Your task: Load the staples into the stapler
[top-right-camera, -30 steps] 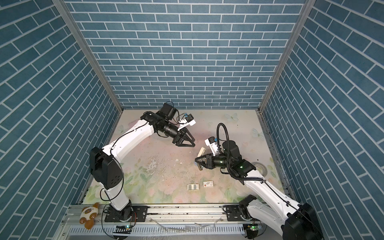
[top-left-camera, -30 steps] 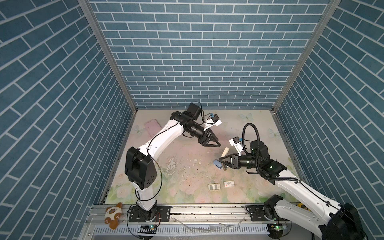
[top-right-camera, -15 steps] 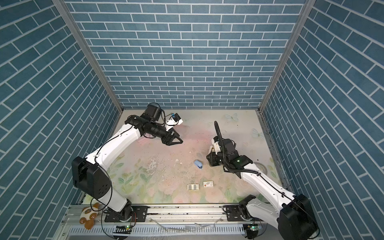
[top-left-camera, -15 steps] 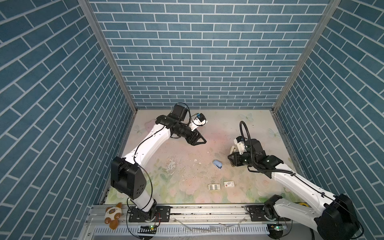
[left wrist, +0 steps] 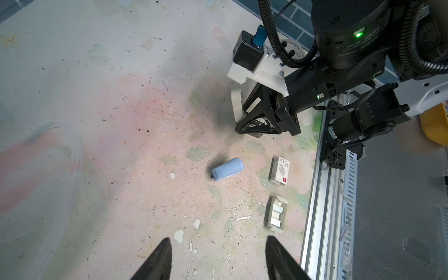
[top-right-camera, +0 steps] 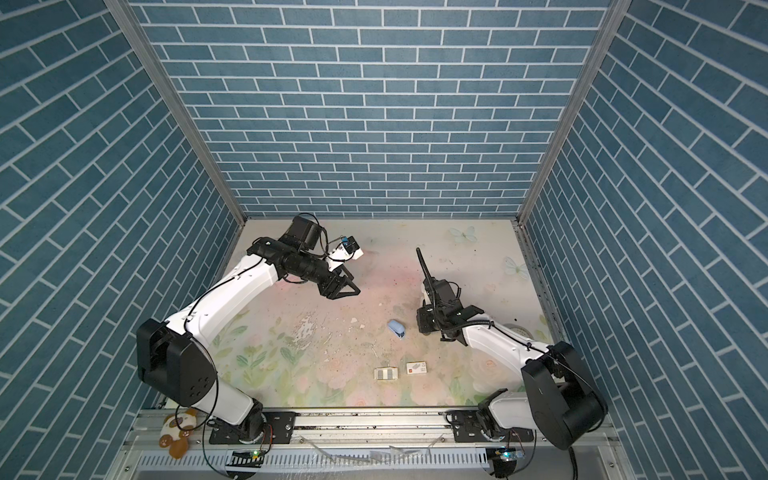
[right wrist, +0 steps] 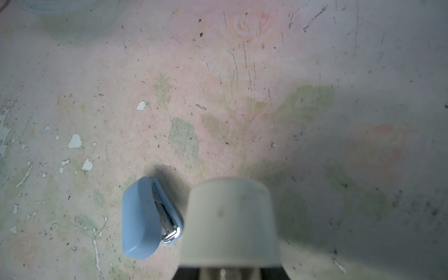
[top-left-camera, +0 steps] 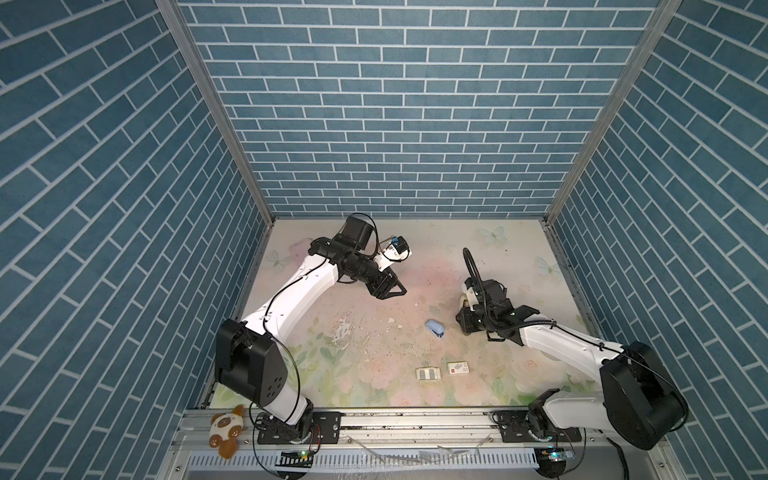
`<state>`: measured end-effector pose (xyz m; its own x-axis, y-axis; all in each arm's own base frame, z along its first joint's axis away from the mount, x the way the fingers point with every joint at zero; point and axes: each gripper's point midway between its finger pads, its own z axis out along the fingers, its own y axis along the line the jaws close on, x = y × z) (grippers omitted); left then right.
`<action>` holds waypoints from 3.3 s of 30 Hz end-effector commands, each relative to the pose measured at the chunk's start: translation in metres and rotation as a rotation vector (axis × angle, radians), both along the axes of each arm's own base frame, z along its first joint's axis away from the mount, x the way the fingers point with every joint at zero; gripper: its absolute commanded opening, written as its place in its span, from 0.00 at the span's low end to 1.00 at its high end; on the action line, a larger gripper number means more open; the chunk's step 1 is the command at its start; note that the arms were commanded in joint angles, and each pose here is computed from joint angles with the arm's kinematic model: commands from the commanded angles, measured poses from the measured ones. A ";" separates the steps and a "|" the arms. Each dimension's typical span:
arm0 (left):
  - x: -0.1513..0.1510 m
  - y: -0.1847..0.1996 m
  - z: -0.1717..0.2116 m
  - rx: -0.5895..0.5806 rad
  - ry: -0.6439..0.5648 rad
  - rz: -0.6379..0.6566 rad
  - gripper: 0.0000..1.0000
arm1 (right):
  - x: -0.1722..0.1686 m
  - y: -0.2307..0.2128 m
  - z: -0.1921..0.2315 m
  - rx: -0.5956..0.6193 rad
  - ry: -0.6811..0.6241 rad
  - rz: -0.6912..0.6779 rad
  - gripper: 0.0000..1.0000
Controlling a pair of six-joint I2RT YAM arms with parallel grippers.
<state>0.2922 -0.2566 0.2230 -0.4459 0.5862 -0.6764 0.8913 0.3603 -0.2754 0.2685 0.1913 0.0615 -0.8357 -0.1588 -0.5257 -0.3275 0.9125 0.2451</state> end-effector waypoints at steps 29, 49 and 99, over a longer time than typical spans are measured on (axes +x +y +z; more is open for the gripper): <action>-0.020 0.009 -0.005 0.009 -0.034 -0.049 0.65 | 0.001 0.008 -0.031 -0.218 -0.002 0.069 0.52; -0.047 -0.027 -0.044 0.200 -0.089 -0.360 0.72 | -0.052 -0.030 0.049 -0.089 0.070 -0.090 0.54; -0.047 -0.126 -0.177 0.404 -0.265 -0.803 0.42 | -0.080 -0.091 0.065 0.254 0.101 -0.437 0.56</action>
